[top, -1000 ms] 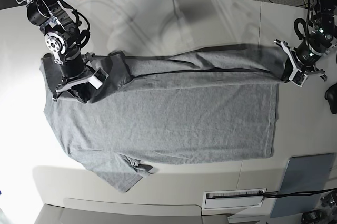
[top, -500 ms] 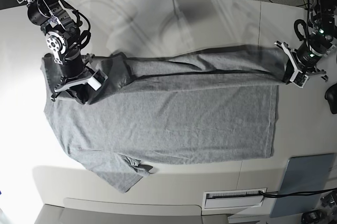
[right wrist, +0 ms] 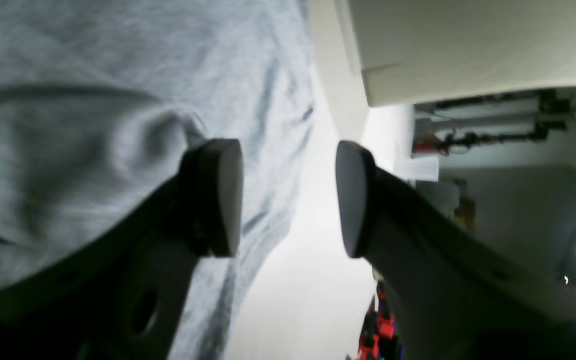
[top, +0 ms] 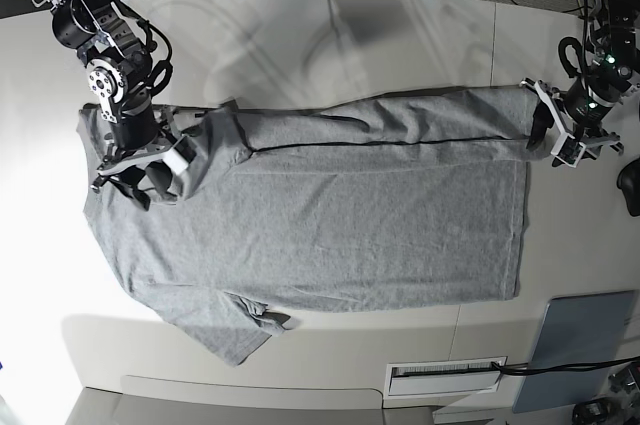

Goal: Fold the T-shirt properly
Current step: 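Hold the folded edge with both grippers and lay it flat, then drag the shirt with both grippers toward the robot's base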

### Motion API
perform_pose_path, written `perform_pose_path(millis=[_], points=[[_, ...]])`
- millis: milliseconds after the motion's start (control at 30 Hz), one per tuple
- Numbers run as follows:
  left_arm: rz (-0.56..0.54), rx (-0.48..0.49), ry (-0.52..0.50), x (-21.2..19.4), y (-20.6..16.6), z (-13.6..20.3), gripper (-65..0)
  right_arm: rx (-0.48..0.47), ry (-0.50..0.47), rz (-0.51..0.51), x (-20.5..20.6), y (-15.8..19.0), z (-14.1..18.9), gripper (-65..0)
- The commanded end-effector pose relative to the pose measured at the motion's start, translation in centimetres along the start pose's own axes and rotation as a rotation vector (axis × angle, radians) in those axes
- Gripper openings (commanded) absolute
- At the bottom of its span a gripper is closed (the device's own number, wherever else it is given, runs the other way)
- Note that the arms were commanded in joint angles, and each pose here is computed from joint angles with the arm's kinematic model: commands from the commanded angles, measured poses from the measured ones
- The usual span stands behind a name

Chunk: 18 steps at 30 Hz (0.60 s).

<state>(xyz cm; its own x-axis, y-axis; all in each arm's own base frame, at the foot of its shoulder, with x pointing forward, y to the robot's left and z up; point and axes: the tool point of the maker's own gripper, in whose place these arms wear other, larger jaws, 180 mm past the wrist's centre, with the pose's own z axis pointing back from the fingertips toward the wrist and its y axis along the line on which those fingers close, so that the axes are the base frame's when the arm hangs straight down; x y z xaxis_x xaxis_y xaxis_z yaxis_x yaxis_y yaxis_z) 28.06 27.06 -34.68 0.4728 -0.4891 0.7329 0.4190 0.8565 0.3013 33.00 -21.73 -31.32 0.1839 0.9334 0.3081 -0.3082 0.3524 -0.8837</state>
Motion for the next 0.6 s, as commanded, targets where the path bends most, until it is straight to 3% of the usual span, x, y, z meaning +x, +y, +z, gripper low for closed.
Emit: perform_pose_path(millis=[0,133,167,267,300,433,567], points=[[-0.014,0.021,-0.03,1.1,1.1,0.4,-35.6,-0.063,-0.013,0.001,0.2,-2.0,-0.1,-35.6],[0.055,-0.01,-0.018,0.7,0.4,0.4,-39.4,-0.1,0.019,-0.1,-0.5,-2.4,0.1,-36.6],[0.083,-0.026,-0.022,0.8,0.1,0.4,-44.5,-0.102,0.027,-0.122,-0.7,-2.2,0.3,-39.9],[0.156,-0.063,-0.047,1.0,-0.8,0.6,-65.0,-0.149,0.074,-0.2,-1.5,-1.8,1.0,-58.8],[0.178,-0.066,-0.048,0.9,-1.0,0.5,-65.0,-0.164,0.091,-0.23,-1.8,-1.6,1.2,-64.6],[0.368,0.087,0.008,-1.1,-0.6,-0.3,-65.0,-0.174,0.174,-0.348,-3.5,-0.8,1.8,-65.0],[0.442,0.053,-0.006,-1.2,-2.4,-1.0,-65.0,-0.123,0.224,-0.482,-4.6,-0.4,1.4,-65.0]])
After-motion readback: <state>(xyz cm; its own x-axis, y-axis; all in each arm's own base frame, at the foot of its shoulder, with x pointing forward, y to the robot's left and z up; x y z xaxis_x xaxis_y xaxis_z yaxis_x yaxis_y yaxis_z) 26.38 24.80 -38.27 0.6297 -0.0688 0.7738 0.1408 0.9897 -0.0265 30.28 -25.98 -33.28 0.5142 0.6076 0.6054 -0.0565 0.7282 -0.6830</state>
